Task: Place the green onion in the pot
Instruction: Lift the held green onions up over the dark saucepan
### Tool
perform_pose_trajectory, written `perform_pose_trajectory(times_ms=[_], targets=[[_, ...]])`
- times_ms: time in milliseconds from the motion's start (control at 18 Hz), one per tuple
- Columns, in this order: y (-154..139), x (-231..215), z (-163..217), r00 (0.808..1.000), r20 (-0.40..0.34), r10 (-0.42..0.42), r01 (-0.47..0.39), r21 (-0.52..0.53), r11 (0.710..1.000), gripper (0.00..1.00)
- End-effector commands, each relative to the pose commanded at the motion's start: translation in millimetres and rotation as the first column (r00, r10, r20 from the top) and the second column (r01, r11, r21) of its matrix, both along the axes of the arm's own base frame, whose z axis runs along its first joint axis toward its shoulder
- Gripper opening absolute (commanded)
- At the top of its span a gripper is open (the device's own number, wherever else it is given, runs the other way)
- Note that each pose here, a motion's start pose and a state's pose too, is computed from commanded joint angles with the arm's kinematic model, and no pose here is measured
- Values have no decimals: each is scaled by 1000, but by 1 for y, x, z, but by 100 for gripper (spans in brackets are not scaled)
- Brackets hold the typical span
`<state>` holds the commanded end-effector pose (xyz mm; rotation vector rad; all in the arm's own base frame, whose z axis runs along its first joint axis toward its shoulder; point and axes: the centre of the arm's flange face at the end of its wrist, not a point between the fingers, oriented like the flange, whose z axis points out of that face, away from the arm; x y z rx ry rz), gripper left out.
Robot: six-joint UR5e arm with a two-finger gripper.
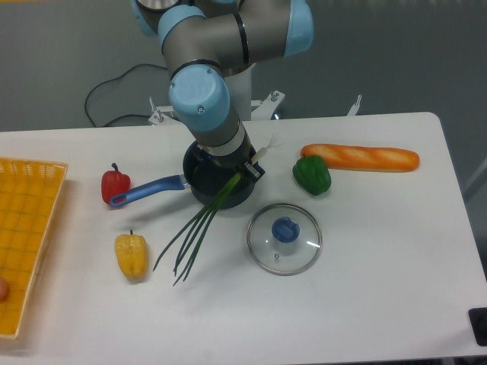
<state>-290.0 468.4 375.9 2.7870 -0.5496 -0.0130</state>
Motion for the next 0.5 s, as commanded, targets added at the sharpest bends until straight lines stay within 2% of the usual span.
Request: perform_pose_trajectory(times_ms=[278, 500], targets=[[-15, 5, 5, 999, 15, -40, 41, -13, 999, 10], [-27, 4, 12, 994, 20, -110, 112, -87, 990, 10]])
